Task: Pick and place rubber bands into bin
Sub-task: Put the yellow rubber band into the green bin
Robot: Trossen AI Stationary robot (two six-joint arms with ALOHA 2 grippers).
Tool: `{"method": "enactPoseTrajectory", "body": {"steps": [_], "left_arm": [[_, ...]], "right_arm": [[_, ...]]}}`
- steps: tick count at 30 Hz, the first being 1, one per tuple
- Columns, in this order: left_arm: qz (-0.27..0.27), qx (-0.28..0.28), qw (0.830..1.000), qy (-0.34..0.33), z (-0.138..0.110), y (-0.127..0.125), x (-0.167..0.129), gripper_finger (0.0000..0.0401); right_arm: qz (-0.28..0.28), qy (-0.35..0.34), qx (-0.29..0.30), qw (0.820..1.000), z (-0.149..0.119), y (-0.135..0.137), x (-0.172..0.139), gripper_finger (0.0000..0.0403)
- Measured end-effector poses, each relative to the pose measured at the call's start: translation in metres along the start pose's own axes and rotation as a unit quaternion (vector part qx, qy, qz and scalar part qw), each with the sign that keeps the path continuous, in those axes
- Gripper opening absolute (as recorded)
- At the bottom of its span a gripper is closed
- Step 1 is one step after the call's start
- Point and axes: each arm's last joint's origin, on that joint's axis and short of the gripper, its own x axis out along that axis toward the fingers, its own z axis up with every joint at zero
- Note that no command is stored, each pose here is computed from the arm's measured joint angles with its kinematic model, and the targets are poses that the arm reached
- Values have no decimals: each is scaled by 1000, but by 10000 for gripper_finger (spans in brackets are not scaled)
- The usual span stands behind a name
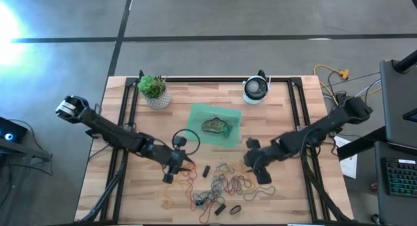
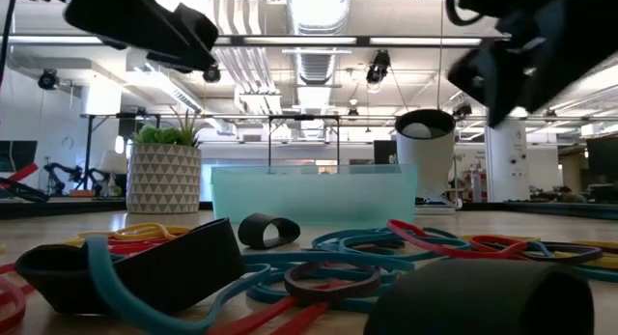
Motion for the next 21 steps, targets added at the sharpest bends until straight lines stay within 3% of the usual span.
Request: {"method": "enactPoseTrajectory", "body": {"steps": [5,9,15,21], "left_arm": [[5,2,1000,-3,-6,-2,-1,132],[13,3,1000,-7,-5,-1,-2,132],[17,4,1000,-8,-5,-1,-2,132],[18,5,1000,-8,-5,-1,-2,132]], "right_arm": [[-1,27,33,999,-16,13,8,148],[-43,28,42,998,-23,16,9,138],[-110,-9,13,994,-21,13,13,129],[-110,-6,-18,994,-20,14,39,128]]}}
